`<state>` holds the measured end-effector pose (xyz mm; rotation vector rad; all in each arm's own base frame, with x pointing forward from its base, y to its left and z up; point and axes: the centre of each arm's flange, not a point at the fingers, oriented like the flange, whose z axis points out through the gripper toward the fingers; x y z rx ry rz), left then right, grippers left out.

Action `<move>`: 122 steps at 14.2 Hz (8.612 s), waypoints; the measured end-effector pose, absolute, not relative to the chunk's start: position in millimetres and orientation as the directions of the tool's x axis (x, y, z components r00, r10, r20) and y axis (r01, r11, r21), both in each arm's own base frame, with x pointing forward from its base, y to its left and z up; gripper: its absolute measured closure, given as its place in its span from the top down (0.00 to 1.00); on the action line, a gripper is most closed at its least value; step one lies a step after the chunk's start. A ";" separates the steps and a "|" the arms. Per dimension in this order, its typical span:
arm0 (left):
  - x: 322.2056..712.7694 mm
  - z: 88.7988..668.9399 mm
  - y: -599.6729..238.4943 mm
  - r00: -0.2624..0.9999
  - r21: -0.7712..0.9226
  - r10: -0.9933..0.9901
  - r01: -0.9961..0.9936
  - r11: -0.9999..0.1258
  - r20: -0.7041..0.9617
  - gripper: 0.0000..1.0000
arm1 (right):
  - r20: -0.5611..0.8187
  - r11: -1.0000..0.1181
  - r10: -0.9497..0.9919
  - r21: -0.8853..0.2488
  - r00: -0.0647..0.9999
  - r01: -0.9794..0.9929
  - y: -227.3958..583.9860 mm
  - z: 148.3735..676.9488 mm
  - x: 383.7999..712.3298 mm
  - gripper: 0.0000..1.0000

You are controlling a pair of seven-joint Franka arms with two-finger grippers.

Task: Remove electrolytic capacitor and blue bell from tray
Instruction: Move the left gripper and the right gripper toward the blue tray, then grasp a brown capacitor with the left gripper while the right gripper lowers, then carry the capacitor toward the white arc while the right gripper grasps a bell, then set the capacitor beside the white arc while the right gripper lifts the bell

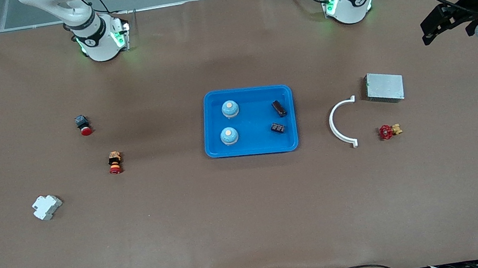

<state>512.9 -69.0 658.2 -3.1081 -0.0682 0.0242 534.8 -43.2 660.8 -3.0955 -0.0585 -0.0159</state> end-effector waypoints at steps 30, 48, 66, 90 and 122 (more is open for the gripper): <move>516.2 497.4 -284.7 0.928 -0.116 0.367 0.359 -0.926 -0.060 1.00 | -0.118 -0.975 -0.194 -0.085 0.974 -0.204 64.6 566.6 477.8 1.00; 432.9 235.3 -401.6 0.792 -0.120 0.609 0.609 -0.784 0.042 0.71 | -0.113 -0.795 -0.600 -0.028 0.792 -0.606 369.0 406.9 400.8 1.00; 420.3 192.6 -404.4 0.728 -0.109 0.678 0.685 -0.720 0.102 0.30 | -0.039 -0.682 -0.730 -0.012 0.682 -0.731 461.4 246.4 407.1 1.00; 541.4 222.6 -145.7 0.536 -0.207 0.836 0.837 -0.507 0.120 0.30 | -0.048 -0.653 -0.755 -0.024 0.654 -0.757 490.3 196.8 390.3 1.00; 524.8 255.8 -312.9 0.415 0.002 0.910 0.910 -0.415 0.022 1.00 | -0.094 -0.879 -0.472 0.118 0.876 -0.461 156.6 346.5 559.7 0.63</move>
